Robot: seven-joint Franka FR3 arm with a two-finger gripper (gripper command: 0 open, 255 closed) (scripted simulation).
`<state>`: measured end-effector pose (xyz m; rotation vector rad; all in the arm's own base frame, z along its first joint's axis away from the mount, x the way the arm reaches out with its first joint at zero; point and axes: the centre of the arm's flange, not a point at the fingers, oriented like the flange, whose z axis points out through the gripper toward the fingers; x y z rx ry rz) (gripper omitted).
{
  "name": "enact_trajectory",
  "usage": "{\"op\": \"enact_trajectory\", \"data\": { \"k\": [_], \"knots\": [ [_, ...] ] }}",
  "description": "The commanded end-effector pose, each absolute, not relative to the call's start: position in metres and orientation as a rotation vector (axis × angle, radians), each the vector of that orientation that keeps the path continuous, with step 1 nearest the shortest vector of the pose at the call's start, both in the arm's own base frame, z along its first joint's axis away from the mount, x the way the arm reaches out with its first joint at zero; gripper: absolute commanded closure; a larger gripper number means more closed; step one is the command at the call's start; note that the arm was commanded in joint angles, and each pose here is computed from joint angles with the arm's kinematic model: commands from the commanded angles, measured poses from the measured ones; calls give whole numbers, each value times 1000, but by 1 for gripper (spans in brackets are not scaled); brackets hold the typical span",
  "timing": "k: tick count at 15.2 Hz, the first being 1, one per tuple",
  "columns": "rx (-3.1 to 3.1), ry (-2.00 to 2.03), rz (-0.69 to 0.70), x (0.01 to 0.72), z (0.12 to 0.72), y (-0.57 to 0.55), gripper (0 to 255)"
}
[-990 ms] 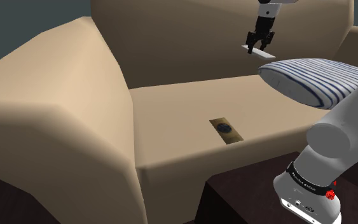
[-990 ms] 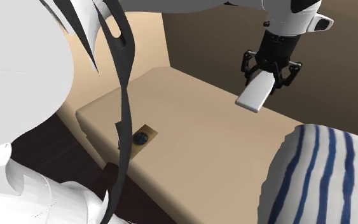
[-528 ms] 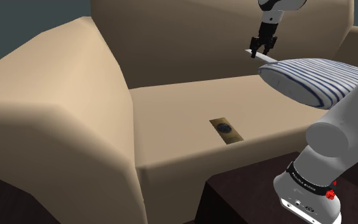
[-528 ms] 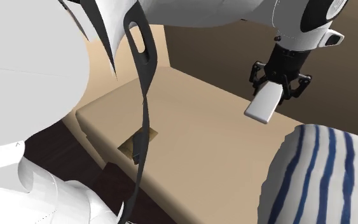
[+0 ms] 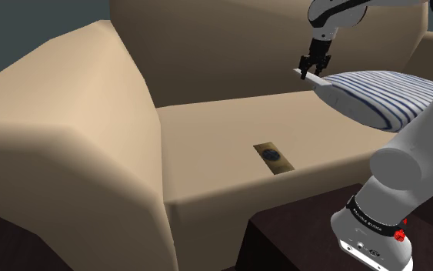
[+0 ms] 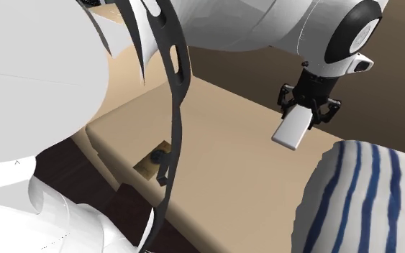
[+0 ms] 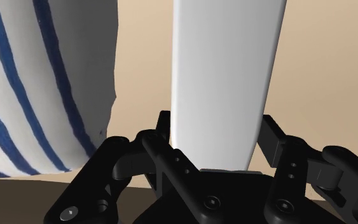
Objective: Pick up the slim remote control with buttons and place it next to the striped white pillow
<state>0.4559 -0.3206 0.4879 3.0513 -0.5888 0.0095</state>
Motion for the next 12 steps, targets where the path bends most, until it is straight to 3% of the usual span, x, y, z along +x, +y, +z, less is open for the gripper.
{"op": "enact_trajectory", "data": {
  "k": [1, 12],
  "knots": [
    [3051, -589, 11, 457, 477, -321, 255],
    [3051, -589, 11, 457, 419, -321, 255]
  ]
}}
